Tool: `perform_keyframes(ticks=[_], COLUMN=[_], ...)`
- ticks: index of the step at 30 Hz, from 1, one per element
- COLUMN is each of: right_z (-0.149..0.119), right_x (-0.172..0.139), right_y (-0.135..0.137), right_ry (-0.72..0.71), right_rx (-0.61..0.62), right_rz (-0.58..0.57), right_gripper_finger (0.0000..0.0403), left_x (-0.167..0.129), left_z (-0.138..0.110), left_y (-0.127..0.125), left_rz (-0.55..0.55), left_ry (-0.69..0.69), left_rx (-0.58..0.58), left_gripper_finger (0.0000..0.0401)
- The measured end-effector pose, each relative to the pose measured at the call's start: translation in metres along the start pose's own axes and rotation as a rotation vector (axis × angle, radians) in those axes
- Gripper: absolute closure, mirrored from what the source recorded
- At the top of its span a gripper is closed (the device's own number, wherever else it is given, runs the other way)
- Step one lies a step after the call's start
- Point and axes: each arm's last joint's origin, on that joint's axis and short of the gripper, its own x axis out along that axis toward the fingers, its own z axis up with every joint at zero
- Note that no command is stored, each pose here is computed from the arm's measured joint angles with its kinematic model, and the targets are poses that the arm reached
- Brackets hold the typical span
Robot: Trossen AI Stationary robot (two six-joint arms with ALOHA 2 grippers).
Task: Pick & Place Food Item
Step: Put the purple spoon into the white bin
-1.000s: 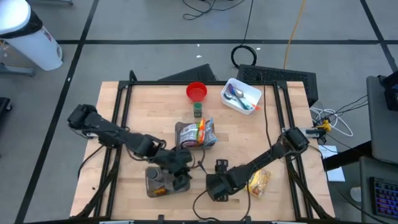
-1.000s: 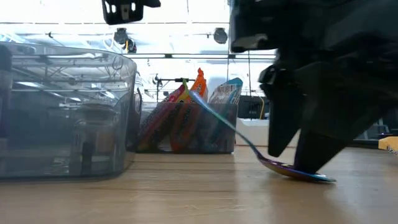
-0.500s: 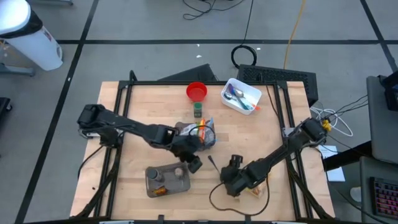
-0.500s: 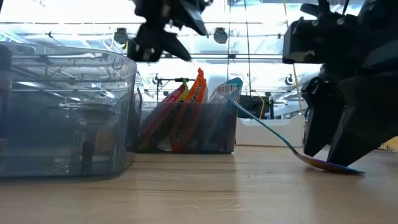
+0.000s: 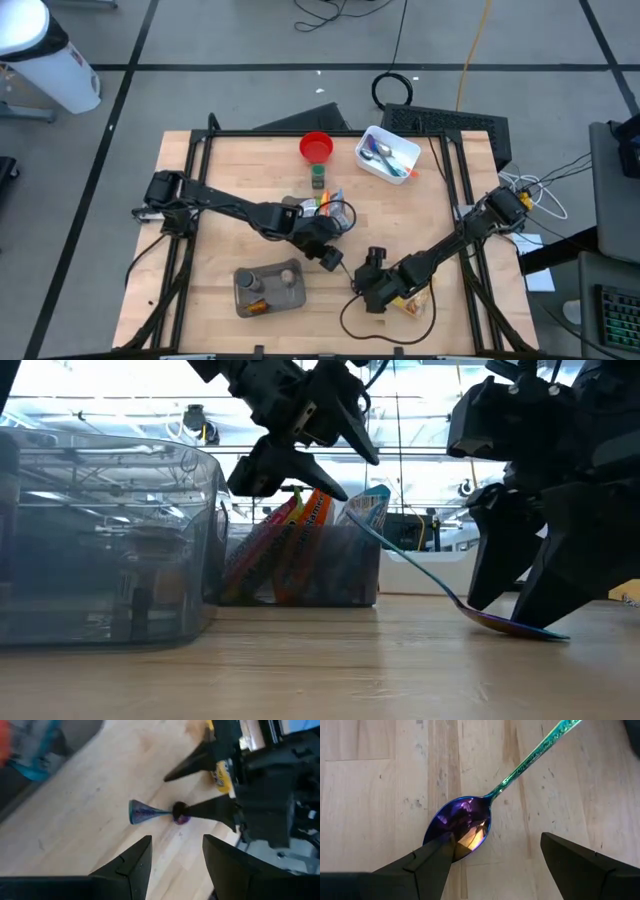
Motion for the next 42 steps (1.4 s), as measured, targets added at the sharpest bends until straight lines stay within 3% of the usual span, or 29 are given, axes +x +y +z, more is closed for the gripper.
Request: perform_keyframes(ticks=[11, 42], right_z=[0.004, 0.008], right_x=[0.001, 0.001], right_y=[-0.001, 0.001], right_ry=[-0.021, -0.061], right_rx=[-0.064, -0.098], right_rz=[0.011, 0.029], right_gripper_finger=[0.0110, 0.0110], left_x=[-0.001, -0.002], left_z=[-0.002, 0.004], left_y=[0.009, 0.012], left_rz=[0.119, 0.127], left_ry=[-0.020, -0.045], left_rx=[-0.034, 0.004], left_gripper_finger=[0.0219, 0.0219])
